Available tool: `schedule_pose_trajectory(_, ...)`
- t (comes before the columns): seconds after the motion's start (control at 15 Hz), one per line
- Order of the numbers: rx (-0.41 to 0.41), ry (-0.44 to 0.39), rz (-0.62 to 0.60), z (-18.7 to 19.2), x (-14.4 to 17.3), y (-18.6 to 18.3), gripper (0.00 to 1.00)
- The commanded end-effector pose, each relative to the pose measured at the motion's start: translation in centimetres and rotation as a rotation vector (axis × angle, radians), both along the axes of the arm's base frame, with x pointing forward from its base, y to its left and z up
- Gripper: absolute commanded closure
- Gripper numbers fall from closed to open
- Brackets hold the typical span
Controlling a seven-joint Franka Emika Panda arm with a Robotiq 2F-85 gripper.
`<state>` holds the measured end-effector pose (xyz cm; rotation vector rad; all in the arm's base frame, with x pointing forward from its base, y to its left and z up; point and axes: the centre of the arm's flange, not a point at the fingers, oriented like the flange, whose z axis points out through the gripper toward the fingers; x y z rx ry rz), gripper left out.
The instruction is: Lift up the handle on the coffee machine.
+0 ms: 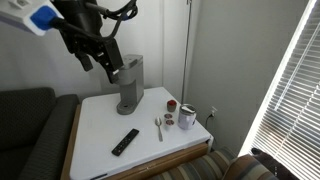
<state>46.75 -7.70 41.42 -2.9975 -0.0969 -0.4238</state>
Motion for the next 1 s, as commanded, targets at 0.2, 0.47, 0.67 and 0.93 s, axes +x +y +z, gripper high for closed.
schedule_pose_trajectory(0.2, 0.039, -0.014, 0.11, -1.5, 4.4, 3.2, 0.0)
schedule_pose_trajectory(0.47, 0.133, -0.068, 0.142, -2.7, 8.5, 6.4, 0.0)
schedule_pose_trajectory(0.67, 0.193, -0.096, 0.136, -3.7, 11.3, 7.8, 0.0)
schedule_pose_trajectory(0.93, 0.251, -0.1, 0.129, -5.2, 14.4, 9.2, 0.0)
